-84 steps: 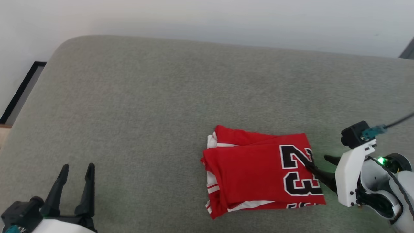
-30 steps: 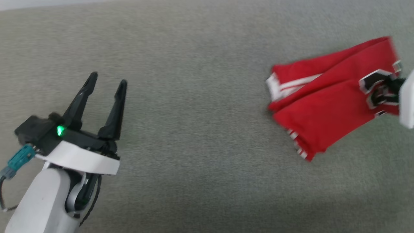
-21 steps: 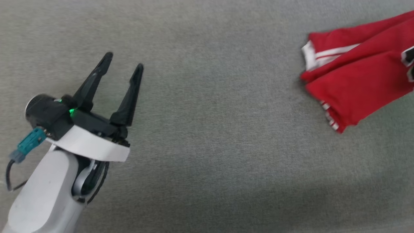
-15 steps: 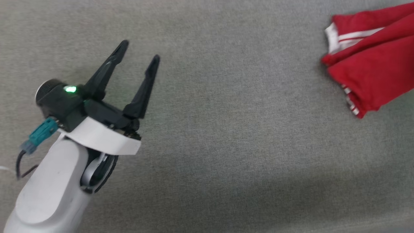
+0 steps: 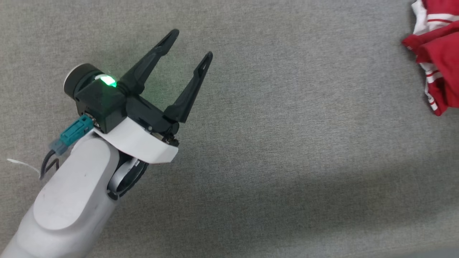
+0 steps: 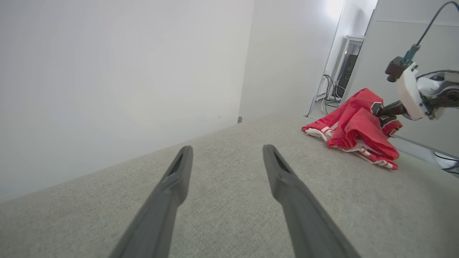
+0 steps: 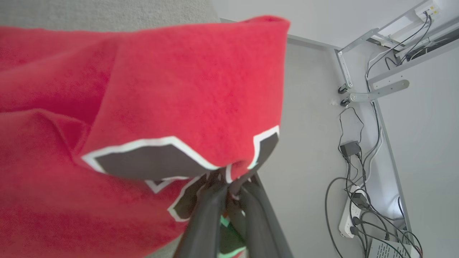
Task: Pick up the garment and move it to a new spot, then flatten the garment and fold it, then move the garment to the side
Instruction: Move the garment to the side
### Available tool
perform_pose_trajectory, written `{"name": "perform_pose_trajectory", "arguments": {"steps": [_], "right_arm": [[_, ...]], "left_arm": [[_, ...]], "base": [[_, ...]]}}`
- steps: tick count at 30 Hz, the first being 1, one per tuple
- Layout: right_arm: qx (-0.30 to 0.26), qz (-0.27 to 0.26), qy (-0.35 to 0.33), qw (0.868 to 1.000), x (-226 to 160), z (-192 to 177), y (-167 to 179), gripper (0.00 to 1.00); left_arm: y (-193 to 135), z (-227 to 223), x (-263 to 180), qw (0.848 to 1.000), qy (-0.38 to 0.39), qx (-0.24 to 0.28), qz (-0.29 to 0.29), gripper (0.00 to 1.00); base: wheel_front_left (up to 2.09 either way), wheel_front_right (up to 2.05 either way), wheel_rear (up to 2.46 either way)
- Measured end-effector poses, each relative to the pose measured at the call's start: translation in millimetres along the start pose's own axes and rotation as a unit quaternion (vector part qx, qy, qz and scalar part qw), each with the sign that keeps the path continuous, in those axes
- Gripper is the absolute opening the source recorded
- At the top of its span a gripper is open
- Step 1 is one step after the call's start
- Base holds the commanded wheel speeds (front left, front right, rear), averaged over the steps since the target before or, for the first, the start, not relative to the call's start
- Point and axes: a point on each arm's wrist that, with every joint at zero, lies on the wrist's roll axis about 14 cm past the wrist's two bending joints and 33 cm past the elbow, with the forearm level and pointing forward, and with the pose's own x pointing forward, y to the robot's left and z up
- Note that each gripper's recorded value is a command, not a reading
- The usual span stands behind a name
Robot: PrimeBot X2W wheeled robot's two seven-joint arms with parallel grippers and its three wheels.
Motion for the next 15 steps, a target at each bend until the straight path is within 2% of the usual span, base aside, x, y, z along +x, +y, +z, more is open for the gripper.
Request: {"name": "perform_pose_trajectory", "arguments": {"steps": [8, 9, 10, 11, 12, 15], "right_arm": [[0.017, -0.007, 0.020, 1.000, 18.1, -16.4, 14.1, 0.00], [0.015, -0.009, 0.019, 1.000, 19.3, -16.5, 14.7, 0.13], [0.008, -0.008, 0.021, 1.000, 20.2, -16.9, 17.6, 0.38], [0.018, -0.007, 0.017, 1.000, 20.5, -15.8, 19.3, 0.78], [0.023, -0.008, 0.013, 1.000, 20.4, -14.0, 19.4, 1.00], [0.024, -0.009, 0.001, 1.000, 17.8, -8.0, 18.0, 1.00]], "left_arm": [[7.0, -7.4, 0.0, 1.000, 0.010, 0.000, 0.003, 1.00], [8.4, -8.5, -1.0, 1.000, 0.012, 0.000, 0.004, 1.00], [10.0, -8.6, -2.0, 1.000, 0.013, 0.001, 0.007, 1.00], [11.7, -7.7, -2.6, 1.000, 0.013, 0.001, 0.009, 1.00], [13.9, -6.1, -3.0, 1.000, 0.012, 0.001, 0.012, 1.00], [20.4, -0.6, -5.6, 1.000, 0.008, 0.007, 0.022, 1.00]], "base": [[0.00, 0.00, 0.00], [0.00, 0.00, 0.00], [0.00, 0.00, 0.00], [0.00, 0.00, 0.00], [0.00, 0.00, 0.00], [0.00, 0.00, 0.00]]}}
